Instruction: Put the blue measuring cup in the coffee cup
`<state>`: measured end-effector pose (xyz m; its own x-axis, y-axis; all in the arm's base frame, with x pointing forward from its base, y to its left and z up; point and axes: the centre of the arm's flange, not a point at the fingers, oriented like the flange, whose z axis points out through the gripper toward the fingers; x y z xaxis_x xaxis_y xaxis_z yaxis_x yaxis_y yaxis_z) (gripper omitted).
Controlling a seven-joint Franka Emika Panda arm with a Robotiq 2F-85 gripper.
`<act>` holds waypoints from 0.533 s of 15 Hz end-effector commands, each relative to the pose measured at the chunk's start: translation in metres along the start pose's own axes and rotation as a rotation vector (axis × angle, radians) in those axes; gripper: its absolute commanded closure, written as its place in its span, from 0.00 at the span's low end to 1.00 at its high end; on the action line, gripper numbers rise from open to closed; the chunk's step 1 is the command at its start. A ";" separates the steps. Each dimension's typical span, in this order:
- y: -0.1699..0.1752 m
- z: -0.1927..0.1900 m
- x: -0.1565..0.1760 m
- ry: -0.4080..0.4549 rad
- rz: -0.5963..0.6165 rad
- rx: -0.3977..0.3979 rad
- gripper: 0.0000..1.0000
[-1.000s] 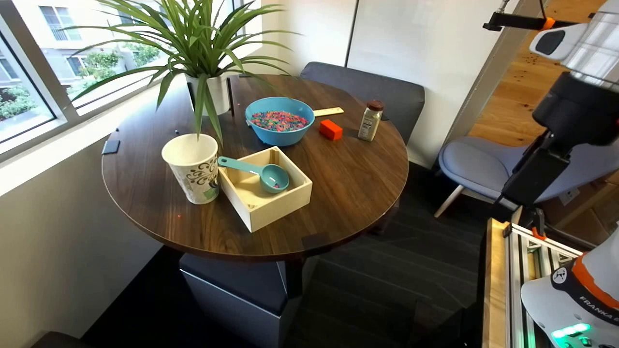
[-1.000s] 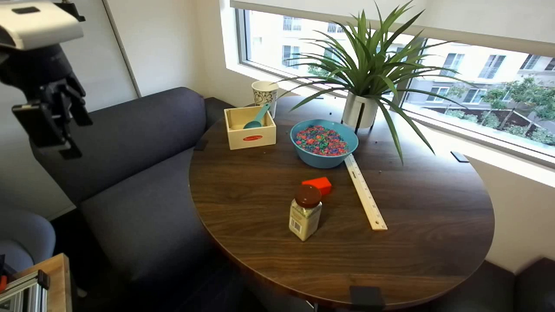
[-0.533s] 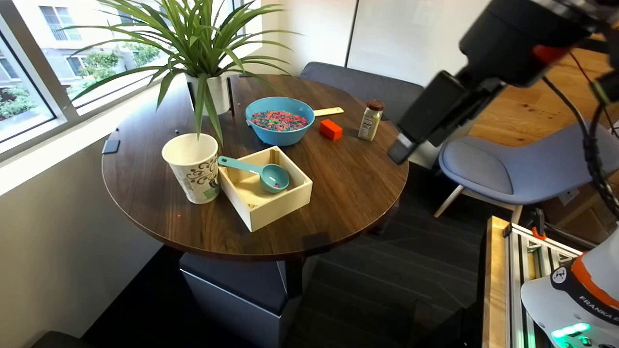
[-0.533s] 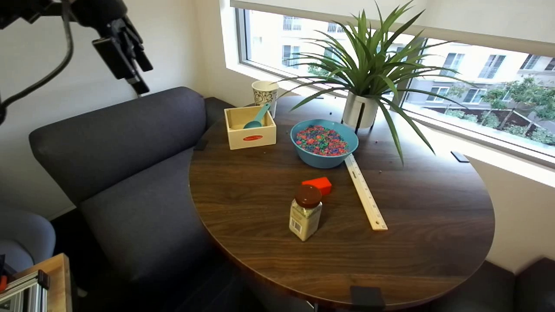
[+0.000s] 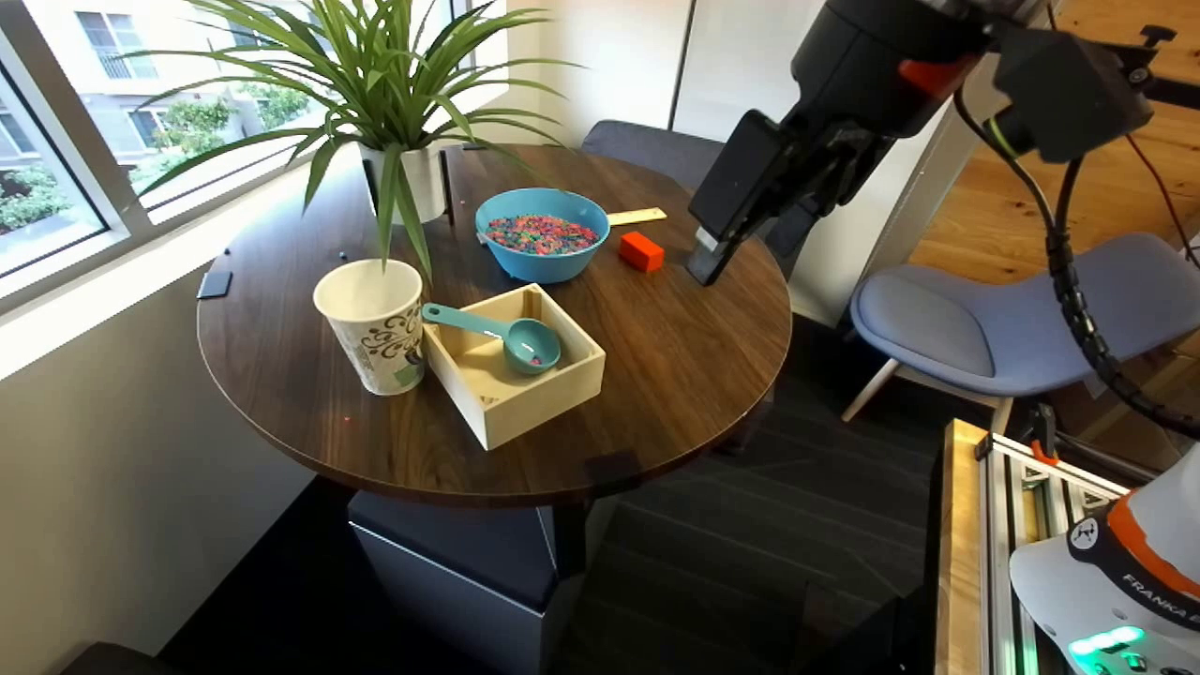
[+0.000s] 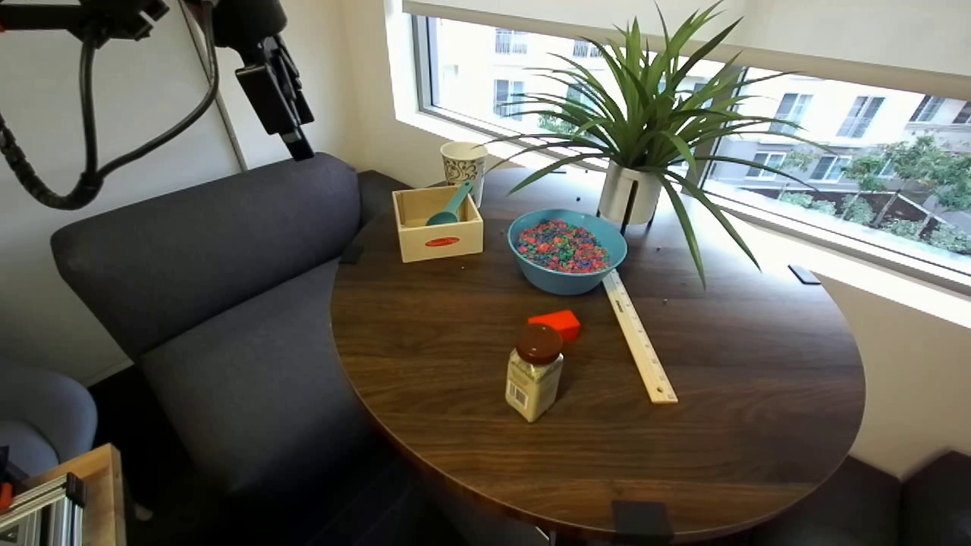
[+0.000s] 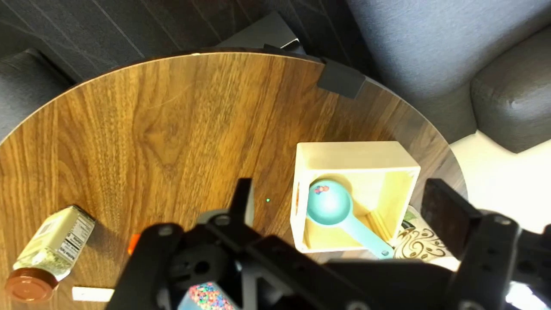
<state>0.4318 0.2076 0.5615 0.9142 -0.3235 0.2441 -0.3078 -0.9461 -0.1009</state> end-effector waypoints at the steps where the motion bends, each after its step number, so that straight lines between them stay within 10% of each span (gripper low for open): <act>1: 0.003 0.027 0.028 -0.038 -0.067 -0.005 0.00; 8: -0.037 0.095 0.052 0.000 0.195 -0.122 0.00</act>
<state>0.4877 0.2079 0.4985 0.8856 -0.4170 0.2045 -0.4163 -0.9079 -0.0483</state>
